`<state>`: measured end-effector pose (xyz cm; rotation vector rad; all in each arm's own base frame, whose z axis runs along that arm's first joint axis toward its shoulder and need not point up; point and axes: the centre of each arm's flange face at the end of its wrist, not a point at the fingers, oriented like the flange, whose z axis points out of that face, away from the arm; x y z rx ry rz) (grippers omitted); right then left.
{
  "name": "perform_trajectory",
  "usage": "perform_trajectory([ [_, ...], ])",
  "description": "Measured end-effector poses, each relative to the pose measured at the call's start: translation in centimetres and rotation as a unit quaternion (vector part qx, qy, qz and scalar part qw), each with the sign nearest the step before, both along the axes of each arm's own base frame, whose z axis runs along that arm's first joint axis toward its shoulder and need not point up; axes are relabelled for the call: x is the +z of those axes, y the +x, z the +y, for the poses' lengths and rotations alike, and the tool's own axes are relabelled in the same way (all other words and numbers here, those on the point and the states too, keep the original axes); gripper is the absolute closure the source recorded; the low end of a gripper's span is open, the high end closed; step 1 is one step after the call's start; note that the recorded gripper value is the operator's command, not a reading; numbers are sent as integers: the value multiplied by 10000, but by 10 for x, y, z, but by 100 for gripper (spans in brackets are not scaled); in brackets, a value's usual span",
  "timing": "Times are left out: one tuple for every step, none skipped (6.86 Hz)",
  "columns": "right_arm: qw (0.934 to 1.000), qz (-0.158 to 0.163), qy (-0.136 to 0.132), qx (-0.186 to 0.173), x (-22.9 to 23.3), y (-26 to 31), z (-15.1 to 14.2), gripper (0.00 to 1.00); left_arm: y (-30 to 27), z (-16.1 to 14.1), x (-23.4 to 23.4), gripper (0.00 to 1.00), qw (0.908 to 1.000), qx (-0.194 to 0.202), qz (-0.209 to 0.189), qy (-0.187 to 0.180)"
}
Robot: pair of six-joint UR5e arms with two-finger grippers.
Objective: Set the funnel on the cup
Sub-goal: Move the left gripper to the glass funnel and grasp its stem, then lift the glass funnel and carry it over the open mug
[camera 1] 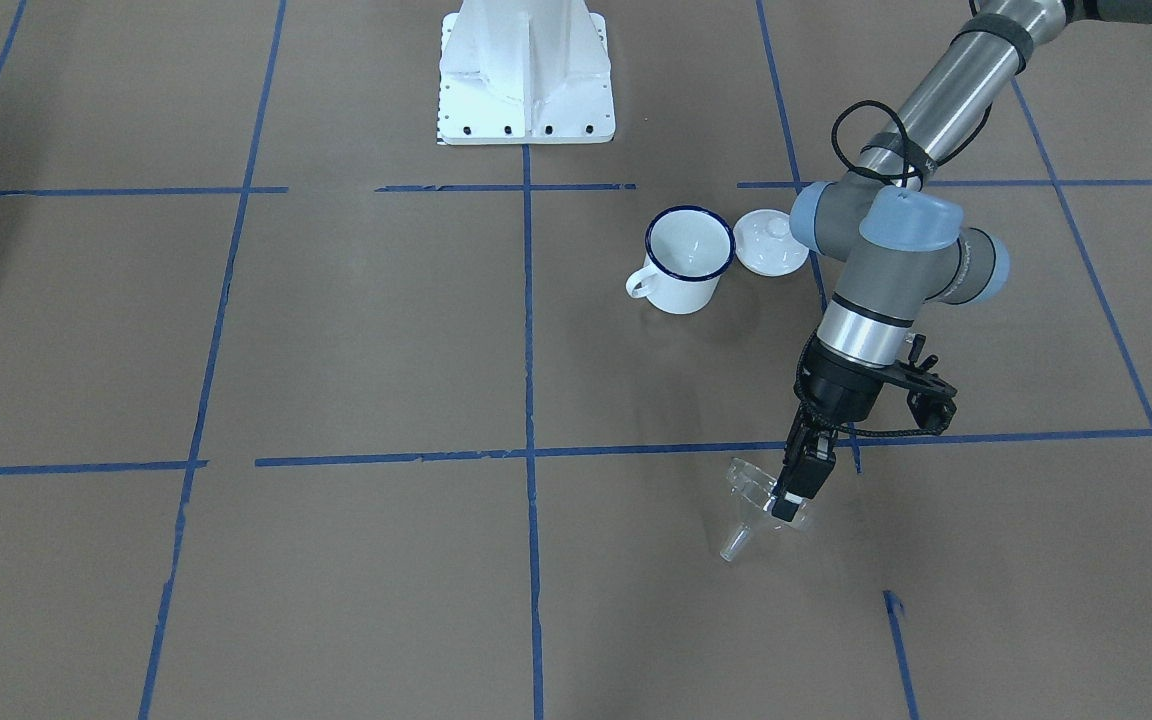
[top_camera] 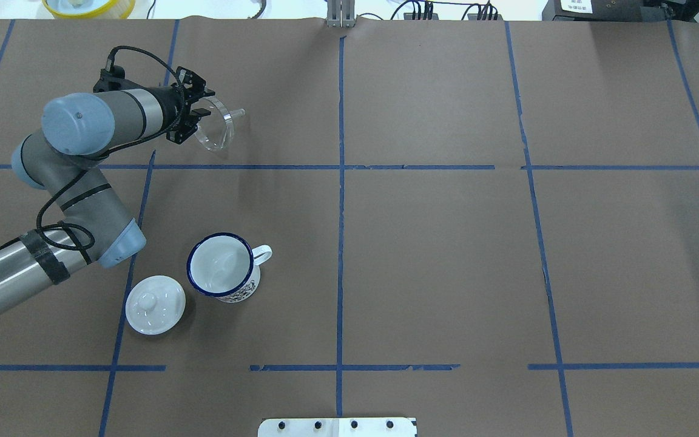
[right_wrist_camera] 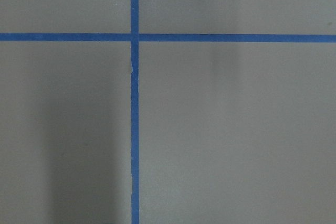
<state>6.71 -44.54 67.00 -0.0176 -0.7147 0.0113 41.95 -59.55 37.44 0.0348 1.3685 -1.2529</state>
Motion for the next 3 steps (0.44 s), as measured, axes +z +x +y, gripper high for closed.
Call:
perform_trajectory([
  [10000,0,0,0,0,0,0,0,0,0,0,75,10000,-1,0,2],
  [10000,0,0,0,0,0,0,0,1,-1,-1,75,10000,-4,0,3],
  [10000,0,0,0,0,0,0,0,1,-2,-4,92,10000,-18,10,13],
])
